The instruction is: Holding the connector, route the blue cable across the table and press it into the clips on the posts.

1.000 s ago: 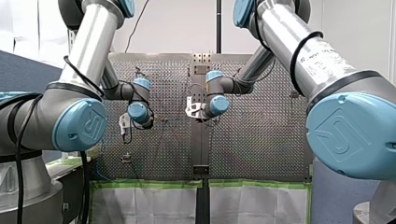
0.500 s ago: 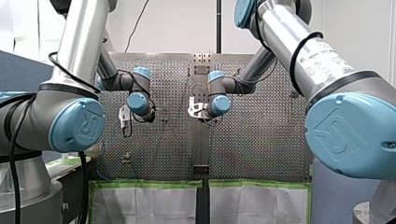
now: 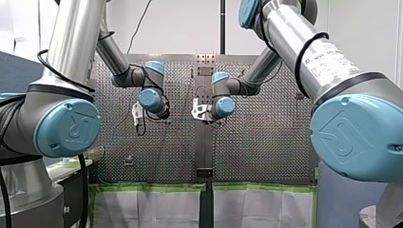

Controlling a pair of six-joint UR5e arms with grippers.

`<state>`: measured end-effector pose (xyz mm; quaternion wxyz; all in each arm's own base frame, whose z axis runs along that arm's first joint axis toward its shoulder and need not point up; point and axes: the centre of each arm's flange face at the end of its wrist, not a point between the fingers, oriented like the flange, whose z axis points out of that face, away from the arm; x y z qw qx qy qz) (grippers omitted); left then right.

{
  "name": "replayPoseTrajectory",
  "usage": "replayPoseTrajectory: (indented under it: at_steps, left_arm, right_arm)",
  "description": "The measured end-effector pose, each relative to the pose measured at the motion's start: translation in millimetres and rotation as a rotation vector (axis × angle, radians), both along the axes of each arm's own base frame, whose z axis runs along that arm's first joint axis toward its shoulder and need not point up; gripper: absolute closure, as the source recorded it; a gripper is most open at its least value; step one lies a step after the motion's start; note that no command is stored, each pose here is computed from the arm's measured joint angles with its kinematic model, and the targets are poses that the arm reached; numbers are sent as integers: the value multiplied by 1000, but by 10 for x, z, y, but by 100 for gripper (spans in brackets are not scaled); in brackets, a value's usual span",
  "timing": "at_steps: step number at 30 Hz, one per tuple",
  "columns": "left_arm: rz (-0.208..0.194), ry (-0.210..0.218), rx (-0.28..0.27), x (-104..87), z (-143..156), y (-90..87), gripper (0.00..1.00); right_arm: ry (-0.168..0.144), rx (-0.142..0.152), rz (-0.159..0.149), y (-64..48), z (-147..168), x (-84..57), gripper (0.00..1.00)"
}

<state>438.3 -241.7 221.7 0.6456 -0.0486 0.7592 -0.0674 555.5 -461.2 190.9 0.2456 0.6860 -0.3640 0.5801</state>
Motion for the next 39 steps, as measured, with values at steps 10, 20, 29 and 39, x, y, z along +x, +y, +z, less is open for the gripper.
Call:
replayPoseTrajectory:
  at_steps: [10,20,29,39]
  left_arm:
    - [-52,3,-14,134,-151,-314,0]
    - [-24,-32,-30,428,-47,-321,0]
    - [-54,17,-19,524,-342,-446,0]
    - [-39,-1,-30,587,-389,-479,0]
  right_arm:
    - [-1,-1,-8,-46,5,-37,100]
    - [-2,-2,-11,-69,10,-56,100]
    - [-2,-2,-16,-99,9,-81,100]
    - [-4,-1,-13,-111,6,-88,100]
